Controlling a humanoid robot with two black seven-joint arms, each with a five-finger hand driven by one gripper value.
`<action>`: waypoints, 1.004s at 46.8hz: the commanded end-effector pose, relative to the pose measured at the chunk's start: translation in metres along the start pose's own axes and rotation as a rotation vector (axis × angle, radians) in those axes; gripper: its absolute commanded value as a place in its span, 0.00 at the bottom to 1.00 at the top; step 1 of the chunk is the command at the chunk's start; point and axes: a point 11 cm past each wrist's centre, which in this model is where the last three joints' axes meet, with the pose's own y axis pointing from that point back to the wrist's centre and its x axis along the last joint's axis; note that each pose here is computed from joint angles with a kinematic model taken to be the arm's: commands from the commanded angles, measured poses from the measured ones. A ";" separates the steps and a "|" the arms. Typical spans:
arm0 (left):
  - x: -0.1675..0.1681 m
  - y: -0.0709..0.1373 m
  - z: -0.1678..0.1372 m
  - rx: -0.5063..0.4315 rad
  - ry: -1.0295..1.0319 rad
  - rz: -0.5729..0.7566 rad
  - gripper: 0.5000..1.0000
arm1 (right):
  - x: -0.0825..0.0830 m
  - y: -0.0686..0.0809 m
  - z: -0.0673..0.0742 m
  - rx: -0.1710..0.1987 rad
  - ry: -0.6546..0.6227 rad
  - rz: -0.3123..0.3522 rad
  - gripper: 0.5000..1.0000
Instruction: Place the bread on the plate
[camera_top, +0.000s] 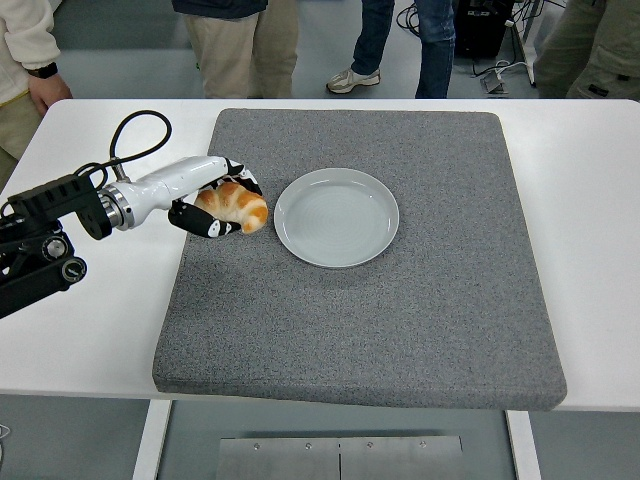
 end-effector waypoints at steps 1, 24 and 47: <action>0.018 0.000 0.004 -0.004 -0.006 0.020 0.00 | 0.000 0.000 0.000 0.000 0.000 0.000 1.00; 0.091 0.000 0.019 -0.040 -0.011 0.084 0.00 | 0.000 0.000 0.000 0.000 0.000 0.000 1.00; 0.136 -0.025 0.054 -0.147 -0.007 0.132 0.00 | 0.000 0.000 0.000 0.000 0.000 0.000 1.00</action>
